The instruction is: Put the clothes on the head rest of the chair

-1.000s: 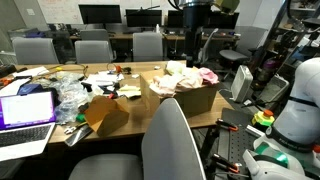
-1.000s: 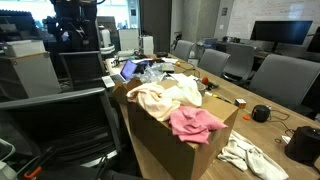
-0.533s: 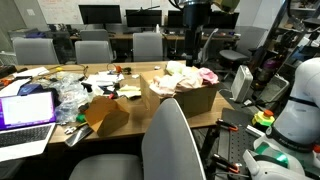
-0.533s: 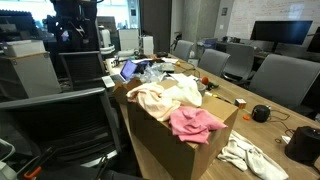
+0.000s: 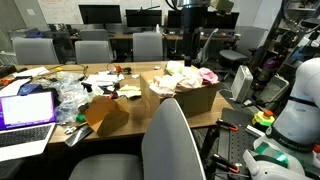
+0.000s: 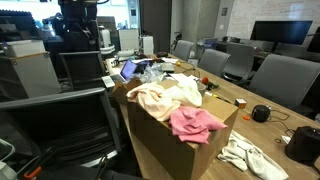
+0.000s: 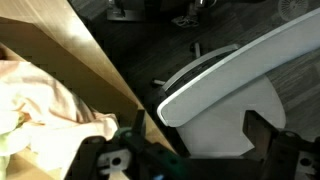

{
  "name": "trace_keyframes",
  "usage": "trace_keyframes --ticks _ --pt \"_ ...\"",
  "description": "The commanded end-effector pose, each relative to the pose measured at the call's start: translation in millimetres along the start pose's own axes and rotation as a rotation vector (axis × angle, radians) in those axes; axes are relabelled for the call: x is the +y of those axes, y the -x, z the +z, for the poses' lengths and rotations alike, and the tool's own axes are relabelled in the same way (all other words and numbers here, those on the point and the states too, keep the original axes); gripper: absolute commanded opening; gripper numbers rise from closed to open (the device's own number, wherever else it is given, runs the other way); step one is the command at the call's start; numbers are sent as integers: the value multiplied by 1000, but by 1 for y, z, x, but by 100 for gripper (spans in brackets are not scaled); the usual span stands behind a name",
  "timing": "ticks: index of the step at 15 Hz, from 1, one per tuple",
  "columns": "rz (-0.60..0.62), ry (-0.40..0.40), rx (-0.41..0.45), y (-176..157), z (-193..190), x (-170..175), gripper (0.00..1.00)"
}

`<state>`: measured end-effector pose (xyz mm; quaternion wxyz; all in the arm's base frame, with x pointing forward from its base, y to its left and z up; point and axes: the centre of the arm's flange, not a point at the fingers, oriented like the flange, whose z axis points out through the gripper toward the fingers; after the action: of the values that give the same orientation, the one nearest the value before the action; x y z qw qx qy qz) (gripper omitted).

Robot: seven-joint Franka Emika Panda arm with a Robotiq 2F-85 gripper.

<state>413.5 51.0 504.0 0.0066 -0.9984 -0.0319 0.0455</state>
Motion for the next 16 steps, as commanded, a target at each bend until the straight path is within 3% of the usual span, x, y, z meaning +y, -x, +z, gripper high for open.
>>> trace_keyframes --ticks 1,8,16 --pt "67 44 34 -36 -19 20 100" --pt "251 33 75 -78 -28 93 100" --pt "463 -50 -16 -105 34 190 100"
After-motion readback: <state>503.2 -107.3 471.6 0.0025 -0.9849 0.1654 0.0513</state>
